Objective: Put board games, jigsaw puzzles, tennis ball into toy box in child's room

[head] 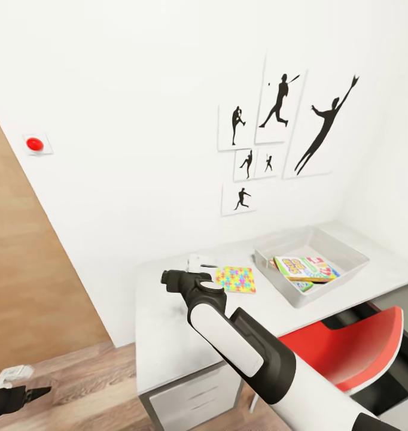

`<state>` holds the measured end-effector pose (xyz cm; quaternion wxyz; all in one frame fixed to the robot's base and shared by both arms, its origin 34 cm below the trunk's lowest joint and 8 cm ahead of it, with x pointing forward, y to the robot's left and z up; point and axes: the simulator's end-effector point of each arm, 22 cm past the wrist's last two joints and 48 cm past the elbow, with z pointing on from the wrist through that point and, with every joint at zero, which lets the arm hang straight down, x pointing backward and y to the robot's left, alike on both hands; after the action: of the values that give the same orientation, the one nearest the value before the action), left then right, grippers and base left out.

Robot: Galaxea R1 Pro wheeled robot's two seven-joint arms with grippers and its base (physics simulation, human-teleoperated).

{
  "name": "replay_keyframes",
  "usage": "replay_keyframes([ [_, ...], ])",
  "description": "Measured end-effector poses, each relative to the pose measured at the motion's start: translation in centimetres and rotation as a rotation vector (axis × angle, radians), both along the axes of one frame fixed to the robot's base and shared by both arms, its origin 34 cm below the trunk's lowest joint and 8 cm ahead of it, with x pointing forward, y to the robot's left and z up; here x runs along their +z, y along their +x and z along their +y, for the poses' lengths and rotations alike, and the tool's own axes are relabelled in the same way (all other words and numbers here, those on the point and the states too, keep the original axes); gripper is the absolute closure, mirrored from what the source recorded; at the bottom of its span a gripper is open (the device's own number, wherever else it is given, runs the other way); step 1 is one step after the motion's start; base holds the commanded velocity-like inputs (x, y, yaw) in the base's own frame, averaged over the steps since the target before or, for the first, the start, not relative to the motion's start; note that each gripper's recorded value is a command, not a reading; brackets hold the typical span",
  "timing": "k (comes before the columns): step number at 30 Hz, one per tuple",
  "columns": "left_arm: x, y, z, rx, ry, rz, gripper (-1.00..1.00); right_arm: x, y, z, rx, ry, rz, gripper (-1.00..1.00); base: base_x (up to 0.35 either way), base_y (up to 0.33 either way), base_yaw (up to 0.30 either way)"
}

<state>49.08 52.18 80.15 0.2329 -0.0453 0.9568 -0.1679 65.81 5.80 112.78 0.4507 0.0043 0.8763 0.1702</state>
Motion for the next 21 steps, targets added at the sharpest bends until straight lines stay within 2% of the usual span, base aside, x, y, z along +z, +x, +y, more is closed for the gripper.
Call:
replay_keyframes([
  [4, -0.2, -0.1, -0.1, -0.001, -0.001, 0.004, -1.0, -0.4, 0.1, 0.0, -0.001, -0.003, 0.008, -1.0, -0.001, 0.086, -0.184],
  [8, -0.4, -0.2, -0.1, -0.002, -0.002, 0.009, -1.0, -0.8, 0.2, -0.1, -0.002, -0.004, 0.014, -1.0, -0.157, 0.102, -0.138],
  [13, -0.5, -0.2, -0.1, -0.001, -0.002, 0.01, -1.0, -1.1, 0.2, -0.1, -0.002, -0.008, 0.019, -1.0, -0.125, 0.079, -0.044],
  [21, -0.5, -0.3, -0.1, -0.002, -0.001, 0.011, -1.0, -1.9, -0.3, -0.1, -0.001, -0.01, 0.035, -1.0, -0.024, 0.065, -0.008],
])
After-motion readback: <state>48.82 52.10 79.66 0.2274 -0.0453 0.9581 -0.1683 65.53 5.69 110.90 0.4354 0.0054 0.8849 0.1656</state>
